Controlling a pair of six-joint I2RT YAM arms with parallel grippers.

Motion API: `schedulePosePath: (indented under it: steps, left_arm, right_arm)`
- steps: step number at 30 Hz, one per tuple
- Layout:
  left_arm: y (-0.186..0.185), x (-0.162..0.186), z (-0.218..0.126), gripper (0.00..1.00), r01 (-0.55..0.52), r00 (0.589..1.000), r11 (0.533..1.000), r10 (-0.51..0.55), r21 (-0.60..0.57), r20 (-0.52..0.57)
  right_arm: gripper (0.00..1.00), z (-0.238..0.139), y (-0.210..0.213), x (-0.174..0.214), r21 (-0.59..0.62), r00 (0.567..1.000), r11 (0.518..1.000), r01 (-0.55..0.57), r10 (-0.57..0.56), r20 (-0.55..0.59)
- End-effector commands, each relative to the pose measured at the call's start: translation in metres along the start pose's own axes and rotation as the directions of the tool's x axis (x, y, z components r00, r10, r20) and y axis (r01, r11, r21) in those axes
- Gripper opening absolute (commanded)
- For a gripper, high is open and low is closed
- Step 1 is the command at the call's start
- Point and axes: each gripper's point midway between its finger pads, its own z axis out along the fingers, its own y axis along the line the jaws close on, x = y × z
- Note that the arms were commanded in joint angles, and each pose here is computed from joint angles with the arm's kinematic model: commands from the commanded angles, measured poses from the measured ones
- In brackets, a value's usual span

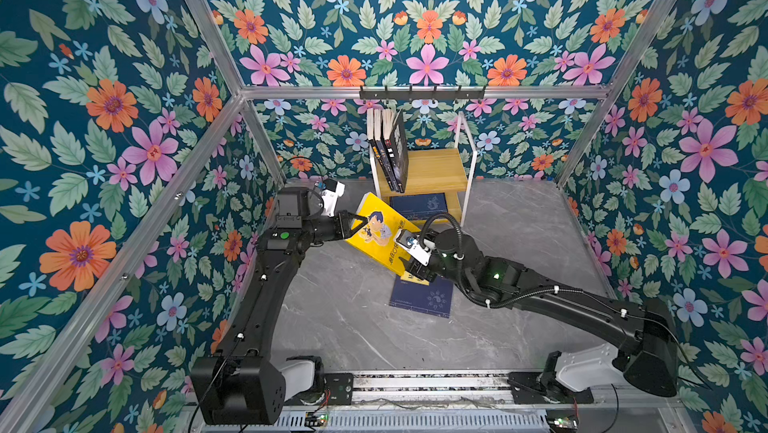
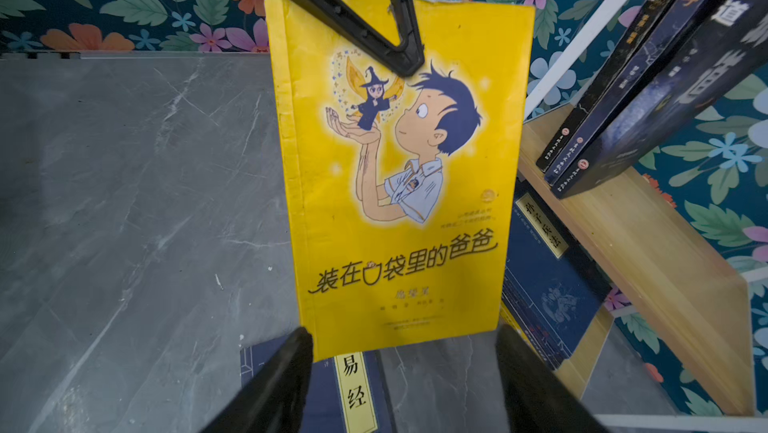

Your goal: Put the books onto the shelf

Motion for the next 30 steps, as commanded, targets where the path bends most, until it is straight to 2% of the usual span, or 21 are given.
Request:
schedulePosePath:
  steps: [1, 8, 15, 19, 21, 23, 25, 27, 30]
  left_arm:
    - [-0.008, -0.02, -0.003, 0.0, 0.046, 0.996, 0.998, -0.049, 0.051, 0.075]
    - [0.004, -0.026, -0.007, 0.0, 0.152, 0.981, 0.986, -0.158, 0.065, 0.108]
    - [0.003, -0.026, -0.007, 0.0, 0.213, 0.969, 0.971, -0.224, 0.11, 0.105]
    - [0.003, -0.027, -0.007, 0.0, 0.207, 0.97, 0.972, -0.218, 0.109, 0.105]
    - [0.004, -0.025, -0.006, 0.0, 0.214, 0.969, 0.97, -0.226, 0.113, 0.103]
    - [0.005, -0.027, -0.006, 0.0, 0.217, 0.967, 0.969, -0.23, 0.114, 0.111]
    - [0.005, -0.028, -0.007, 0.0, 0.197, 0.971, 0.974, -0.209, 0.107, 0.119]
    - [0.008, -0.026, -0.007, 0.1, 0.185, 0.973, 0.978, -0.195, 0.094, 0.123]
    - [0.017, -0.029, -0.006, 0.3, 0.176, 0.972, 0.982, -0.185, 0.068, 0.148]
  right_arm:
    - [0.71, 0.01, -0.01, -0.01, 0.15, 1.0, 0.989, 0.003, -0.002, -0.007]
    - [0.75, 0.04, 0.009, -0.027, 0.219, 0.999, 0.975, 0.044, -0.042, -0.014]
    - [0.75, 0.087, 0.021, -0.023, 0.254, 0.994, 0.963, 0.095, -0.076, -0.084]
    - [0.78, 0.106, 0.009, -0.027, 0.369, 0.988, 0.918, 0.144, -0.112, -0.106]
    - [0.68, 0.109, 0.005, -0.028, 0.411, 0.988, 0.899, 0.15, -0.119, -0.101]
    - [0.39, 0.111, 0.0, -0.03, 0.45, 0.987, 0.879, 0.159, -0.13, -0.095]
    - [0.22, 0.111, -0.001, -0.028, 0.454, 0.982, 0.872, 0.185, -0.15, -0.113]
    - [0.0, 0.108, 0.001, -0.022, 0.441, 0.98, 0.876, 0.193, -0.153, -0.124]
    - [0.0, 0.098, -0.005, -0.019, 0.448, 0.984, 0.877, 0.175, -0.144, -0.101]
